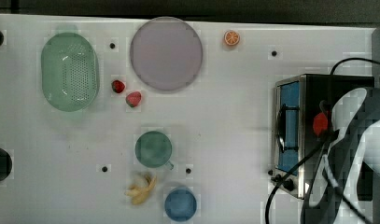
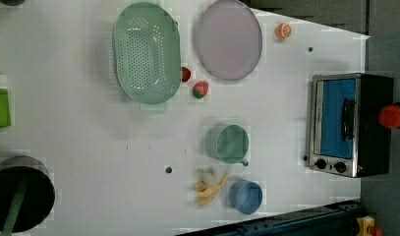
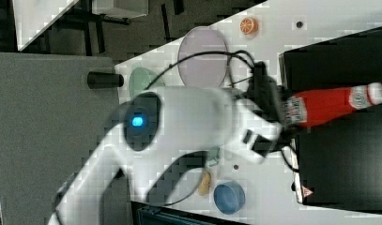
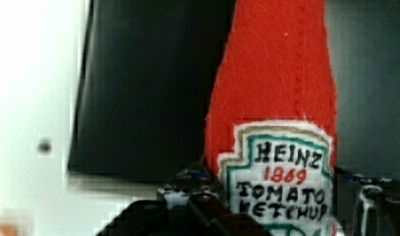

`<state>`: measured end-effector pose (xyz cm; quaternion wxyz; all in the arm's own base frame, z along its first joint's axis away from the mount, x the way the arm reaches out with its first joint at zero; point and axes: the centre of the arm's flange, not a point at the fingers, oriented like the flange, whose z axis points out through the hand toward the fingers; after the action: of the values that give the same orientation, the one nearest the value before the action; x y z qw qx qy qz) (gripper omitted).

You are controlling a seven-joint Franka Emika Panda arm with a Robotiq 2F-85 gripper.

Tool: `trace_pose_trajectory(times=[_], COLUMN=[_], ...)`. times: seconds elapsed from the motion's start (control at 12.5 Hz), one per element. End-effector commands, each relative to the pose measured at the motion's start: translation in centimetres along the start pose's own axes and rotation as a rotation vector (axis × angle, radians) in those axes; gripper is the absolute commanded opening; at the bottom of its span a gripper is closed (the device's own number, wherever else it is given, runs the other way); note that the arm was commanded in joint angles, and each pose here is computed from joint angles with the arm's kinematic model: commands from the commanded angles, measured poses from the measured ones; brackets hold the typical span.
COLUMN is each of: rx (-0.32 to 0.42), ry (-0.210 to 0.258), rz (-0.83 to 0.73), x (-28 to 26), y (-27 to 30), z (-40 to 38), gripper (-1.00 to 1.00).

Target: Pick Ketchup from oven and place it on table.

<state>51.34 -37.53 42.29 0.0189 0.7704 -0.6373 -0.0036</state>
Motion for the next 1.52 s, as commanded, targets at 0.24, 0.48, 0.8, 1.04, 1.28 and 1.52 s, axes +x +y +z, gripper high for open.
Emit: trace_pose_trajectory(times=[0.24, 0.48, 0.8, 1.04, 1.28, 1.52], rx=[0.125, 0.132, 0.103, -0.005, -0.023, -0.017], ry=[0.021, -0.005, -0.066, -0.108, -0.092, -0.080], rz=[-0.540, -0.821, -0.975, -0.935, -0.897, -0.906], x=[-10.9, -18.5, -27.3, -31.3, -34.4, -35.9], y=[-6.4, -10.3, -13.6, -13.0, -12.8, -11.7], z=[-11.6, -12.1, -9.4, -4.7, 0.1, 5.5], gripper=[0.29, 0.29, 0.29, 0.29, 0.29, 0.29])
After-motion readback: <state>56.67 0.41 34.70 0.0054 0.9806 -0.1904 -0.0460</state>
